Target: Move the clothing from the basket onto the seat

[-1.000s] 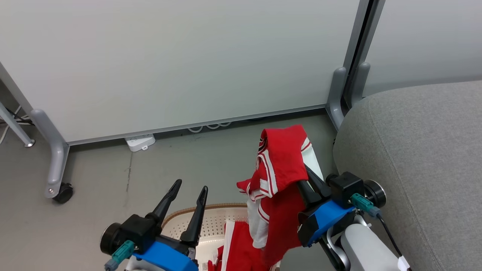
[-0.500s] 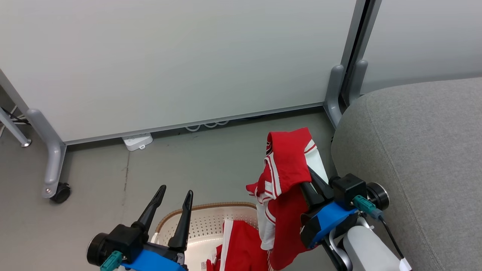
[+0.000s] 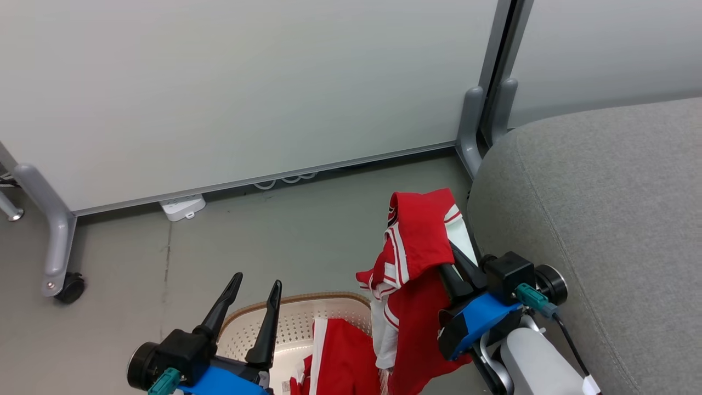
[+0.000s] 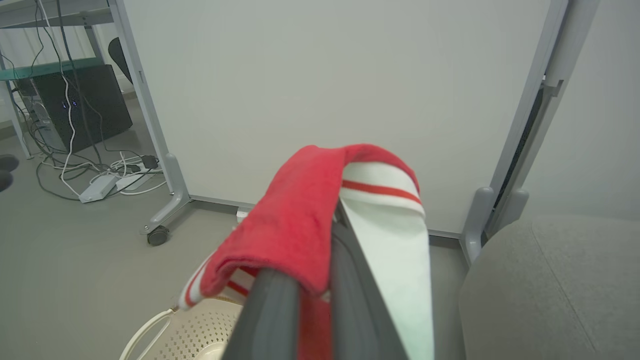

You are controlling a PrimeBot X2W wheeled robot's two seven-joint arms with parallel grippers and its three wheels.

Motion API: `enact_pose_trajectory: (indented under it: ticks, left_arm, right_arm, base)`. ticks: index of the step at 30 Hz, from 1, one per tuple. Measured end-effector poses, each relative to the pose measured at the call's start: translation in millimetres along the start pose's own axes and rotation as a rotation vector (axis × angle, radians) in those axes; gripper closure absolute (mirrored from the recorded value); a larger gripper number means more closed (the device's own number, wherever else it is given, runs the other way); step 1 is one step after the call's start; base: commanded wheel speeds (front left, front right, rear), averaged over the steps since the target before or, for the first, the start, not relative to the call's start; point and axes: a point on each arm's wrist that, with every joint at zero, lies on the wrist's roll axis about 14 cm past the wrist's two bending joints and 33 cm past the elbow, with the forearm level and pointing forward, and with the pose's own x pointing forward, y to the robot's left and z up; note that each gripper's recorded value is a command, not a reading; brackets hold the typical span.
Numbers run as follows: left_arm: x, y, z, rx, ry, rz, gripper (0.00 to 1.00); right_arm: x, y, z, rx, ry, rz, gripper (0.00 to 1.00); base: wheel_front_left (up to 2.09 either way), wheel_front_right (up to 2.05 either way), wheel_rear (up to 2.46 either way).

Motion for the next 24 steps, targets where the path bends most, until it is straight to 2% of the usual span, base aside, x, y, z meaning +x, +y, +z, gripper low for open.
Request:
enact_pose_trajectory:
  ticks: [7, 24]
  left_arm:
    - [15.0, -20.5, -7.4, -0.010, 0.017, -0.073, 0.00]
    - [59.4, -100.2, -27.8, -0.044, 0.054, -0.333, 0.00]
  right_arm:
    - [-13.3, -23.9, -1.6, -0.001, 0.006, -0.073, 1.00]
    - [-75.5, -95.9, -7.1, -0.001, 0.033, -0.327, 1.00]
  base:
    - [0.00, 0.00, 0.00]
    - [0.00, 0.00, 0.00]
